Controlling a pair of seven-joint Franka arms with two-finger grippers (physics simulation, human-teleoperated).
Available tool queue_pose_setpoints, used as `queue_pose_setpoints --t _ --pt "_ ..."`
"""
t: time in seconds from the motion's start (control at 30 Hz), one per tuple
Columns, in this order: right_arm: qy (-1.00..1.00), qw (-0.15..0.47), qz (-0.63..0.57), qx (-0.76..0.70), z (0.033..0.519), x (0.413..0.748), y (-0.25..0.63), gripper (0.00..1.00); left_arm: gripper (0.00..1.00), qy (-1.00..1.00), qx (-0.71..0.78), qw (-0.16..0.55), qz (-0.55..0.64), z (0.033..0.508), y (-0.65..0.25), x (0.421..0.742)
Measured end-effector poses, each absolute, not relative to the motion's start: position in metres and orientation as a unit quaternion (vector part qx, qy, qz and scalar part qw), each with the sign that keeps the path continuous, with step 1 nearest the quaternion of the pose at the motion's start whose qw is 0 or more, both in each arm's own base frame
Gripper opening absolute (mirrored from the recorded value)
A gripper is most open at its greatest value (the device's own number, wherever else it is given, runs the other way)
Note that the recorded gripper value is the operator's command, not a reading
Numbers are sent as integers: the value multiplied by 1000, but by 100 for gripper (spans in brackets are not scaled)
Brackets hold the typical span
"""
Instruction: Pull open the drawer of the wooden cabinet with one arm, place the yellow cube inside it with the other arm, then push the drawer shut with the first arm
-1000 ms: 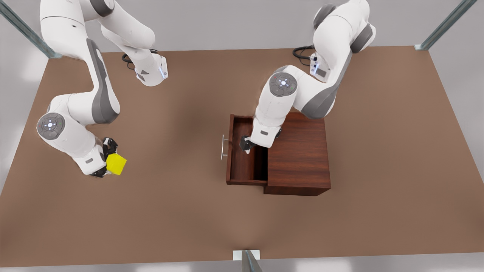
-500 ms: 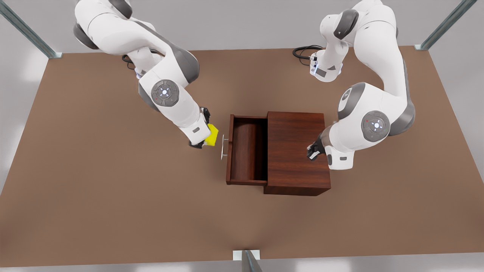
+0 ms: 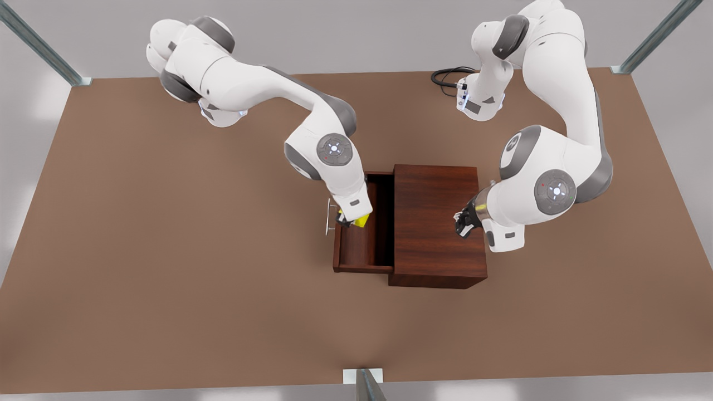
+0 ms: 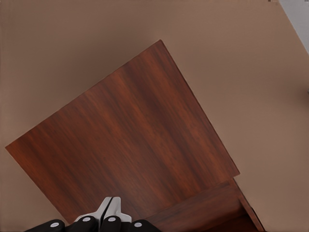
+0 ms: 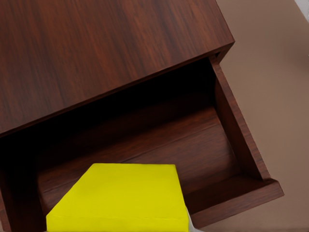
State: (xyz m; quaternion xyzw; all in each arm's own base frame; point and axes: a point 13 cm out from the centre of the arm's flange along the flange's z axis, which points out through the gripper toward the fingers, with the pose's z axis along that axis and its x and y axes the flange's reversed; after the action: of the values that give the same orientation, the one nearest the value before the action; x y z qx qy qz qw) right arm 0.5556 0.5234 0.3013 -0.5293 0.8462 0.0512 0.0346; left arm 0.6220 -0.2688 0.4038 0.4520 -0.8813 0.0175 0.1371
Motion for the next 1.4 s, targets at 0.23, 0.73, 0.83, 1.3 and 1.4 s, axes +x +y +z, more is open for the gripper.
queue_pose_setpoints --t 0.23,0.73,0.83,1.3,1.4 --pt "865 42 32 -499 270 562 525 100 21 -875 464 138 14 403 -269 622" --pt "990 75 -60 -107 480 642 79 100 21 -881 445 125 98 391 -493 563" --pt "996 47 -24 -71 470 634 64 100 21 -866 467 115 138 358 -571 548" --pt "999 0 9 -51 448 620 71 100 21 -801 578 68 140 223 -635 534" --pt "999 -1 9 -49 448 620 70 100 21 -794 589 66 135 214 -634 531"
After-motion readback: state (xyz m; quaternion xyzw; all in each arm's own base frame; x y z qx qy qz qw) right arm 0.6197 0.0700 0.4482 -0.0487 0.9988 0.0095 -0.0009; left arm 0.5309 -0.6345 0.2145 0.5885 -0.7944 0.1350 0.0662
